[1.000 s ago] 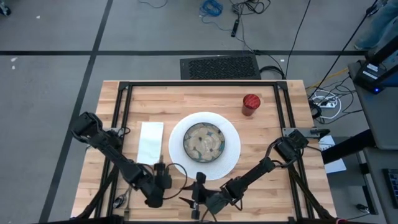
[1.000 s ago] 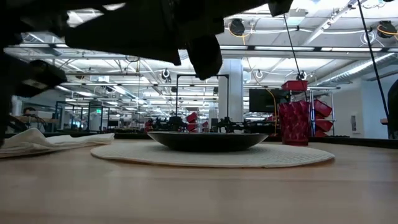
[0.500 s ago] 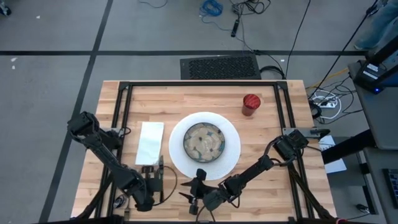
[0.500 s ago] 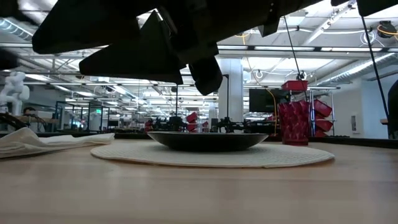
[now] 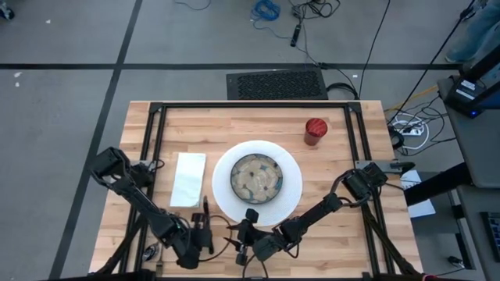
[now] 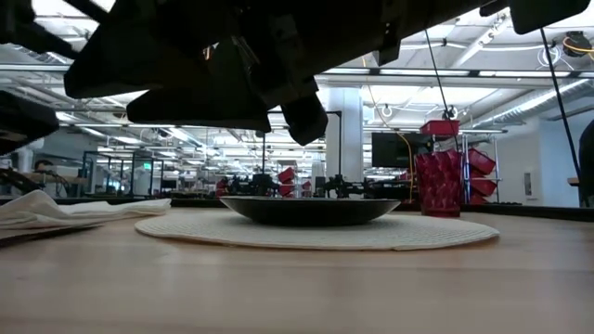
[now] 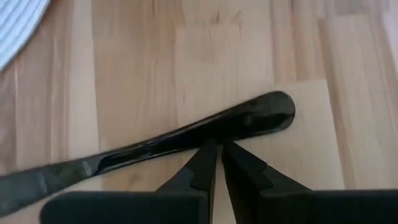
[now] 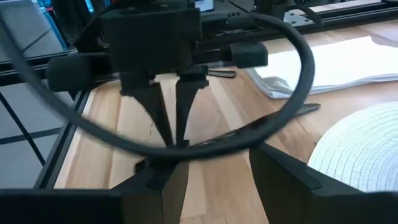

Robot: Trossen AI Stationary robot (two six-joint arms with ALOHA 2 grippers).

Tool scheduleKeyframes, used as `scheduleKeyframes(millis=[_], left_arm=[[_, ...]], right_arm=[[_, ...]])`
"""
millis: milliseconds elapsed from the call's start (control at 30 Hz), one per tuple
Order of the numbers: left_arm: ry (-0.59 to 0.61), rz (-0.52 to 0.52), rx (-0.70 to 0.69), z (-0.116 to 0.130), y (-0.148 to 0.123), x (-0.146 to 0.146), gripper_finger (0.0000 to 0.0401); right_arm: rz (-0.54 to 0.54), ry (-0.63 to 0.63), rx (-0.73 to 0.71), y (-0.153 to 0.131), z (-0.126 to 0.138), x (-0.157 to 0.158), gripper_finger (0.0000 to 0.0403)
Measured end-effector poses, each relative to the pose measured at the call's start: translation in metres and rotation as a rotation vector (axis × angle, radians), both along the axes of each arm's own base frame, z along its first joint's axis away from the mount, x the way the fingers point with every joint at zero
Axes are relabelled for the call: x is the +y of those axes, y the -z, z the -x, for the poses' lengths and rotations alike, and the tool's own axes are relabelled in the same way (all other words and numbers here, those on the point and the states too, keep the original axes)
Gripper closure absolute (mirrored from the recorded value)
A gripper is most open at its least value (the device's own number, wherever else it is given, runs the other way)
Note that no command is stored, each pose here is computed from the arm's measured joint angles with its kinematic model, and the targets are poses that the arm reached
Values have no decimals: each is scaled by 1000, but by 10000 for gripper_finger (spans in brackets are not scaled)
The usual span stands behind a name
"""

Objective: Set table place
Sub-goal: Put the black knife to the right of the white placemat

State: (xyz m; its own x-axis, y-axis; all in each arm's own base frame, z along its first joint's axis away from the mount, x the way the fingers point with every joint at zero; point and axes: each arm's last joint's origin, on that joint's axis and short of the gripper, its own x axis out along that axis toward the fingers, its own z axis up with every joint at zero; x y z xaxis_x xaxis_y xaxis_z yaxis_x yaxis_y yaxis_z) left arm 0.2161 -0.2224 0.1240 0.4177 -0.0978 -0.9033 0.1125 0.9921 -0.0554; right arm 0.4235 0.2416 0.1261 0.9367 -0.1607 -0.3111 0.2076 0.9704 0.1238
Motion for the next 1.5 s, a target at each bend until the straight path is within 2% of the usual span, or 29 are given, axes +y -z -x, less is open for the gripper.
scheduleKeyframes(millis=[167,267,433,567,700,833,967,1100,1200,1500], left_arm=[[21,5,-96,-19,0,6,383],[21,-40,-169,-31,-5,9,383],[53,-51,-207,-44,-20,6,383],[79,-42,-215,-45,-38,2,383],[79,-86,-162,-35,-56,5,383],[5,-209,-121,-21,-65,18,383],[-73,-337,-93,-14,-63,29,383],[-121,-351,-92,-14,-53,38,383],[-176,-331,-92,-15,-43,44,383],[-171,-234,-77,-12,-25,47,383]], right_arm=[[1,4,12,1,-1,-2,248],[-1,8,28,3,0,-3,248],[-16,24,68,7,2,-4,248],[-16,42,99,11,4,-5,248],[-11,63,119,13,5,-7,248],[4,83,114,13,5,-8,248],[34,83,131,28,4,-7,248],[51,73,159,52,4,-7,248],[47,64,163,56,3,-6,248],[81,22,254,50,15,2,248]])
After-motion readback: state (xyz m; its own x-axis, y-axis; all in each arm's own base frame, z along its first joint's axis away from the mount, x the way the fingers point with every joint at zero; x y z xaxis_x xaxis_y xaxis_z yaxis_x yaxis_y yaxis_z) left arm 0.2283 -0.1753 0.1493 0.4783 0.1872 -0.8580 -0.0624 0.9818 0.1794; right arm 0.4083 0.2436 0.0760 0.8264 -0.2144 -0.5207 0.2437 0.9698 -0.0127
